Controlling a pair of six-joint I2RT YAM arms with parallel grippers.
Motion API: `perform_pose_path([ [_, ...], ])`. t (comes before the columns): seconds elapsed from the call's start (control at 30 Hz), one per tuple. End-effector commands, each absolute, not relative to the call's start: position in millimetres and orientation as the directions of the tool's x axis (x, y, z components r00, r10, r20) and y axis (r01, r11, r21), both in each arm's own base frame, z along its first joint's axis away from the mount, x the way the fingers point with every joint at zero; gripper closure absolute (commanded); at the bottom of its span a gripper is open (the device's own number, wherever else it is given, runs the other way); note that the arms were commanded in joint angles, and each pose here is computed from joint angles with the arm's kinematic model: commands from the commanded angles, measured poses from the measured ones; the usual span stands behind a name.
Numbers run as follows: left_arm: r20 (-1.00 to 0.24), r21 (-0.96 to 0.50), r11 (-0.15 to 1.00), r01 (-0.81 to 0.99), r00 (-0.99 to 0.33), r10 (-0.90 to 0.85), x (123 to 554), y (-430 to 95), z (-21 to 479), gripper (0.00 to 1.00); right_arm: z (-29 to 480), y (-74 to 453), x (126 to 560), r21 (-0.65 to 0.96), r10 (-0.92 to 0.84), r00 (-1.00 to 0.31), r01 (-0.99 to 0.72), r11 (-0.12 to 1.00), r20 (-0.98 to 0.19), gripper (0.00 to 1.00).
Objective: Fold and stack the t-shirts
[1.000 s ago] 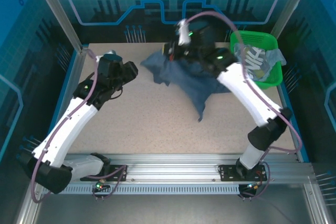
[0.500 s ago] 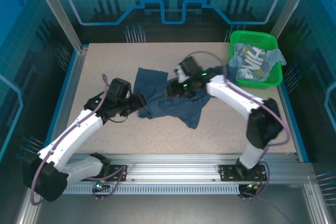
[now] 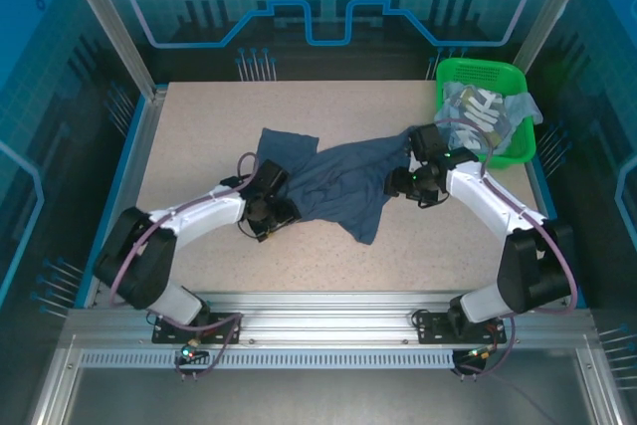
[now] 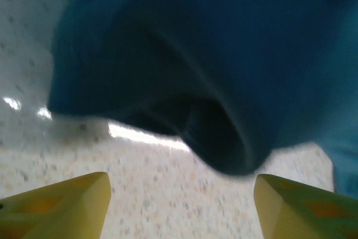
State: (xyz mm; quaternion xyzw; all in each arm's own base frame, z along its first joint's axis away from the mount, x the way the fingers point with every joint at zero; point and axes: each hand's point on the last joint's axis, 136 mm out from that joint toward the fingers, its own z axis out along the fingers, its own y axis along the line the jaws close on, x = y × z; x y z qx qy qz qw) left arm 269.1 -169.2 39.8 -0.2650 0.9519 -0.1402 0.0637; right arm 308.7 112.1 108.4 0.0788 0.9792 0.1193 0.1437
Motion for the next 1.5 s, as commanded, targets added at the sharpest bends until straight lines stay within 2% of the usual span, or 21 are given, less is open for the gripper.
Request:
perform_pose_path([
  [0.0, -0.174, -0.312, 0.818, -0.484, -0.817, -0.550, 313, -162, 50, 0.43, 90, 105, 307, 0.215, 0.178, -0.957, 0.128, 0.968, -0.229, 0.33],
  [0.1, -0.254, -0.311, 0.832, -0.459, -0.804, -0.538, 335, -155, 58, 0.79, 80, 106, 310, 0.208, 0.177, -0.962, 0.134, 0.969, -0.207, 0.34],
  [0.2, -0.317, -0.298, 0.843, -0.448, -0.786, -0.530, 349, -140, 72, 1.00, 79, 108, 314, 0.208, 0.177, -0.961, 0.133, 0.969, -0.210, 0.35],
  [0.43, -0.457, -0.305, 0.844, -0.442, -0.709, -0.537, 342, -88, 142, 1.00, 97, 110, 320, 0.191, 0.161, -0.952, 0.112, 0.975, -0.261, 0.39],
  [0.57, -0.535, -0.381, 0.829, -0.410, -0.633, -0.560, 330, -69, 197, 1.00, 110, 119, 321, 0.163, 0.114, -0.946, 0.067, 0.984, -0.302, 0.40],
  [0.73, -0.592, -0.497, 0.810, -0.310, -0.562, -0.578, 326, -73, 246, 1.00, 117, 129, 327, 0.145, 0.092, -0.934, 0.043, 0.988, -0.346, 0.39],
  [0.93, -0.566, -0.548, 0.768, -0.332, -0.530, -0.632, 349, -62, 253, 1.00, 87, 149, 337, 0.167, 0.104, -0.960, 0.061, 0.984, -0.260, 0.38],
  [1.03, -0.531, -0.579, 0.738, -0.347, -0.526, -0.664, 369, -58, 252, 1.00, 69, 164, 333, 0.193, 0.140, -0.975, 0.105, 0.976, -0.175, 0.37],
  [1.2, -0.535, -0.578, 0.744, -0.335, -0.533, -0.655, 379, -58, 255, 1.00, 48, 189, 329, 0.235, 0.200, -0.973, 0.169, 0.957, -0.117, 0.36],
  [1.37, -0.554, -0.520, 0.769, -0.372, -0.539, -0.635, 366, -46, 252, 1.00, 75, 184, 369, 0.242, 0.253, -0.942, 0.199, 0.950, -0.221, 0.39],
  [1.47, -0.550, -0.500, 0.770, -0.396, -0.542, -0.636, 359, -39, 244, 1.00, 80, 176, 393, 0.255, 0.298, -0.926, 0.237, 0.937, -0.234, 0.40],
])
